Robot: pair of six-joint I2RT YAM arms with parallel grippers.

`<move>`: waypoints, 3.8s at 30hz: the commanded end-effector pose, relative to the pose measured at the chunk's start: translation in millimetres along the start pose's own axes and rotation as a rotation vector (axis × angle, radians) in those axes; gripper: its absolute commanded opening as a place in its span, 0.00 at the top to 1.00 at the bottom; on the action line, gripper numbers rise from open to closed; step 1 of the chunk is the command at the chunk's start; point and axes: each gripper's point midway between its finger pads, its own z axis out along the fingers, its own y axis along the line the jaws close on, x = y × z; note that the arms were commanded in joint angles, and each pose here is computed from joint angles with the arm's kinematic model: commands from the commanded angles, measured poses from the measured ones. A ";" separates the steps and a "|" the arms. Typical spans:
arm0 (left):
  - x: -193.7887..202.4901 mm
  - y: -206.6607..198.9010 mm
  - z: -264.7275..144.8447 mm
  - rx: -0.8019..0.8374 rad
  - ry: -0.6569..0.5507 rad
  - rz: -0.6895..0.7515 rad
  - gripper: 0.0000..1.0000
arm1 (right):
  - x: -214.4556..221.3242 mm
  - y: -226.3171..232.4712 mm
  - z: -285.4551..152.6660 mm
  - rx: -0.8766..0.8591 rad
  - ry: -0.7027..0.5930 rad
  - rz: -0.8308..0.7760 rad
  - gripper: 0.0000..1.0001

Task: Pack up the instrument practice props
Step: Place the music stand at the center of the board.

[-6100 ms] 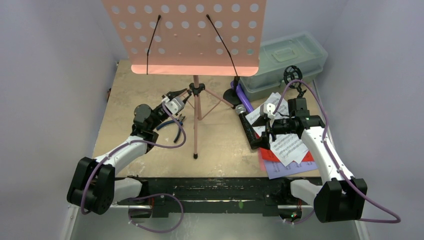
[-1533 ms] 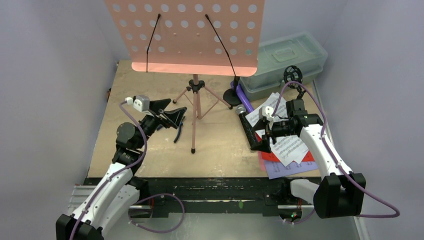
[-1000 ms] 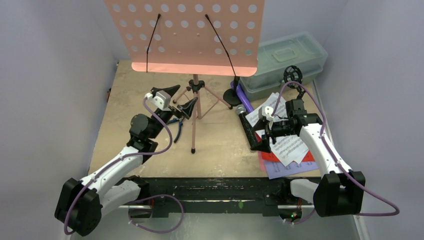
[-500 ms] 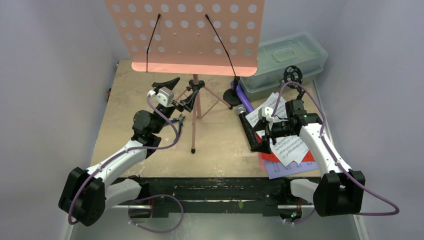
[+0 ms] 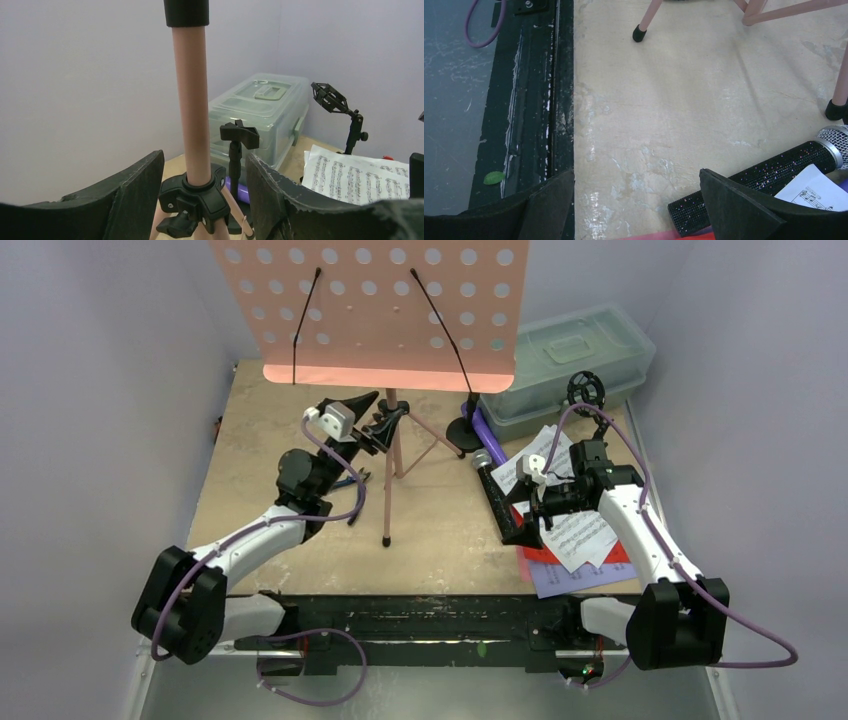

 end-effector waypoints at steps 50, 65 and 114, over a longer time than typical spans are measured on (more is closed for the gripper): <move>-35.9 -5.7 49.7 0.052 -0.074 -0.060 0.74 | -12.8 -1.1 -3.6 -0.011 -0.027 -0.041 0.01; -110.6 28.5 64.0 -0.167 -0.160 -0.248 1.00 | -17.0 1.2 -3.6 -0.024 -0.043 -0.045 0.01; -154.5 31.6 22.6 -0.300 -0.196 -0.673 1.00 | -171.3 -92.0 70.5 0.207 -0.046 0.076 0.68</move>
